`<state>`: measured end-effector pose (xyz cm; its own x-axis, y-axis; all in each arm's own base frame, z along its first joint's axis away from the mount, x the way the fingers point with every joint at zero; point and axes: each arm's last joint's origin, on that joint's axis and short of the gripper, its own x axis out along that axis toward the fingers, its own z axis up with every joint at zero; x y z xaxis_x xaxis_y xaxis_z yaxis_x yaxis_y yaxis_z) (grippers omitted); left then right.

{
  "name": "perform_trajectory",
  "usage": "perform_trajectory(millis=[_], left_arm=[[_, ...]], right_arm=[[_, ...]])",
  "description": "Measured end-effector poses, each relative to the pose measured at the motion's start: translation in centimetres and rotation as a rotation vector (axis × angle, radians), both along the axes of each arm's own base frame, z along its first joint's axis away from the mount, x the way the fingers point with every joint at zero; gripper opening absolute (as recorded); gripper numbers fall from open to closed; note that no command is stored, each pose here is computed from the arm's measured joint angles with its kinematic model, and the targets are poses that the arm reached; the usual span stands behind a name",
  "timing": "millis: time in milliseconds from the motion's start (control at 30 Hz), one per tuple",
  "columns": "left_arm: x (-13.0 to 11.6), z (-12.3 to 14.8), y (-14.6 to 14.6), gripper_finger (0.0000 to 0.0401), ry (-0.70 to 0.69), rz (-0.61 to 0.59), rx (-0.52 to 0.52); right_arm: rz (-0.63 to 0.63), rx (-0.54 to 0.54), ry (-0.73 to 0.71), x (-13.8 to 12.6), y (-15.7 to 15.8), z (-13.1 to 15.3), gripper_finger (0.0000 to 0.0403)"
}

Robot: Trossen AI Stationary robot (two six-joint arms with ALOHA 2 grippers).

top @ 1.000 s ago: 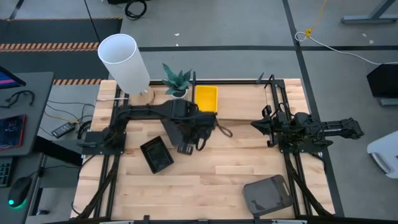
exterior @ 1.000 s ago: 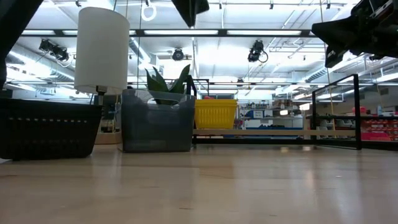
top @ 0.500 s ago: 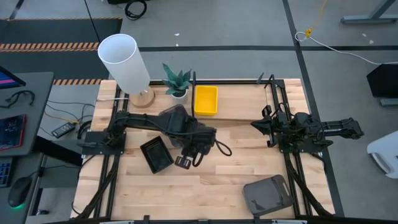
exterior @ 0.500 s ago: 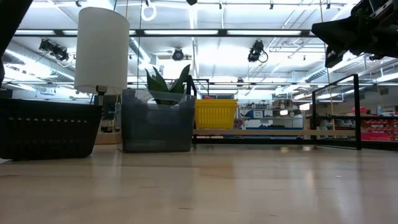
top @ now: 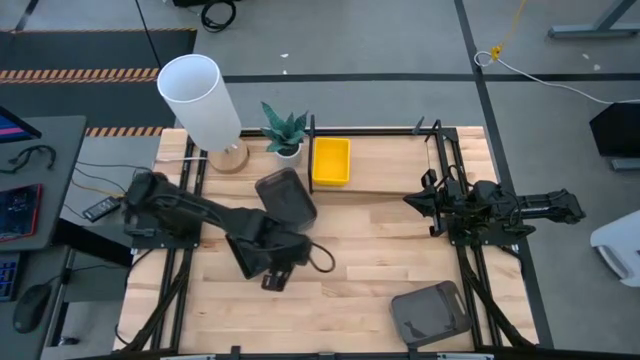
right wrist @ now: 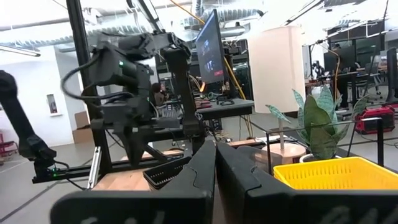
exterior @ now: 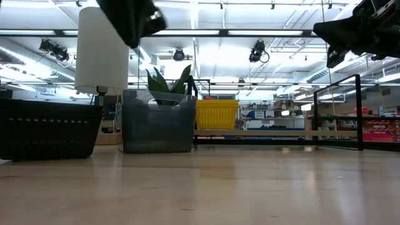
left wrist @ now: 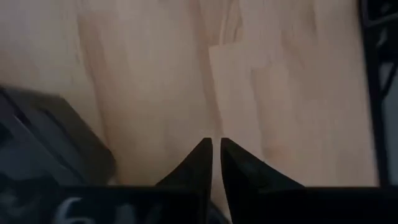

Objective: Stack baskets on shelf by color
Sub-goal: Put the stacked black bins on the shelf

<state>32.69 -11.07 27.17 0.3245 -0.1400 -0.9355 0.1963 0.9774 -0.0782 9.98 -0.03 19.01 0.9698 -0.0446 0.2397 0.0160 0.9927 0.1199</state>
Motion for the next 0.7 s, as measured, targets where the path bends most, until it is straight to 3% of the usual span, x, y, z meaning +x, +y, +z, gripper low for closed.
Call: perform_trajectory(millis=[167,300,500,700], left_arm=[[-3.0,-0.7,0.3,0.0039,0.014,0.184,-0.084],[-4.5,-1.2,0.4,0.0066,0.015,0.335,-0.141],[-6.2,-3.3,-0.6,0.0157,0.074,0.473,-0.118],[-7.1,-5.6,-1.5,0.0252,0.056,0.524,-0.075]], right_arm=[[-0.001,0.000,0.001,0.0,0.0,0.0,0.0019],[0.000,0.000,0.002,0.0,0.0,0.0,0.0019],[0.000,0.001,0.001,0.0,0.0,0.0,0.0019],[0.000,0.000,0.001,0.0,0.0,0.0,0.0019]])
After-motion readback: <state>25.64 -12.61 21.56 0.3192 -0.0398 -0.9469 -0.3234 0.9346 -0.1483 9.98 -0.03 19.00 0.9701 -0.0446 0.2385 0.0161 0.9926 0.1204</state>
